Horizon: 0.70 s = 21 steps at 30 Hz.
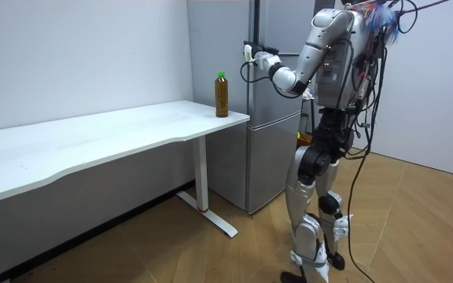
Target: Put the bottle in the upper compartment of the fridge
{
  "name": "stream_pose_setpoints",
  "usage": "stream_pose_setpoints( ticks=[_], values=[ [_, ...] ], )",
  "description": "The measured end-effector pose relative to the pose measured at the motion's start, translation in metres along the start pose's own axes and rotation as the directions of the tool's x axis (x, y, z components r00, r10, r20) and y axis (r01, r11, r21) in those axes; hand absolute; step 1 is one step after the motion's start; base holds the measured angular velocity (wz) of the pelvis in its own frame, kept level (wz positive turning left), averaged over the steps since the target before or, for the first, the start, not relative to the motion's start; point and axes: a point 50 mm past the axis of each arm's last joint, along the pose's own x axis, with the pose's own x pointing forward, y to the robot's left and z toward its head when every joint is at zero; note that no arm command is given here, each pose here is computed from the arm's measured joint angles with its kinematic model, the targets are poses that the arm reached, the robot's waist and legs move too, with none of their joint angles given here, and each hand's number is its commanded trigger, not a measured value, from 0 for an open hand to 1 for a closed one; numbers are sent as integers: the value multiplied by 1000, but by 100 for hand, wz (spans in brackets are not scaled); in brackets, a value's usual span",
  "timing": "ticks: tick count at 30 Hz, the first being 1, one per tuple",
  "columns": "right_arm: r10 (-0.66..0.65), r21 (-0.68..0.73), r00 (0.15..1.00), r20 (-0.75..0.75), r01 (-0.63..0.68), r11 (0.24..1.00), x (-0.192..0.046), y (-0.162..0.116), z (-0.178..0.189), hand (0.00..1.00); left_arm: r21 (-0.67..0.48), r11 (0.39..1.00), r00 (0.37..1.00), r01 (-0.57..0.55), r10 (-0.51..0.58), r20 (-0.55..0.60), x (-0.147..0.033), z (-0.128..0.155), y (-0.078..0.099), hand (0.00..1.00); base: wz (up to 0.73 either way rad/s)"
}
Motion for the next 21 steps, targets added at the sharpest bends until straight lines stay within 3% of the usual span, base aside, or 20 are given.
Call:
stream_pose_setpoints(
  ticks=[10, 14, 21],
  values=[
    [-8, 24, 1000, -3, 8, 1000, 1, 0, -2, 0, 89, 996, 1000, 25, -26, 13, 0, 4, -10, 0, 5],
    [-12, 34, 1000, -7, 12, 999, 1, -1, -5, 0, 104, 986, 987, 128, -137, 82, -3, 19, -31, 0, 7],
    [-21, 32, 1000, 4, 21, 999, 1, -2, -9, 0, 113, 975, 977, 192, -201, 74, -8, 16, -36, 0, 4]
  ],
)
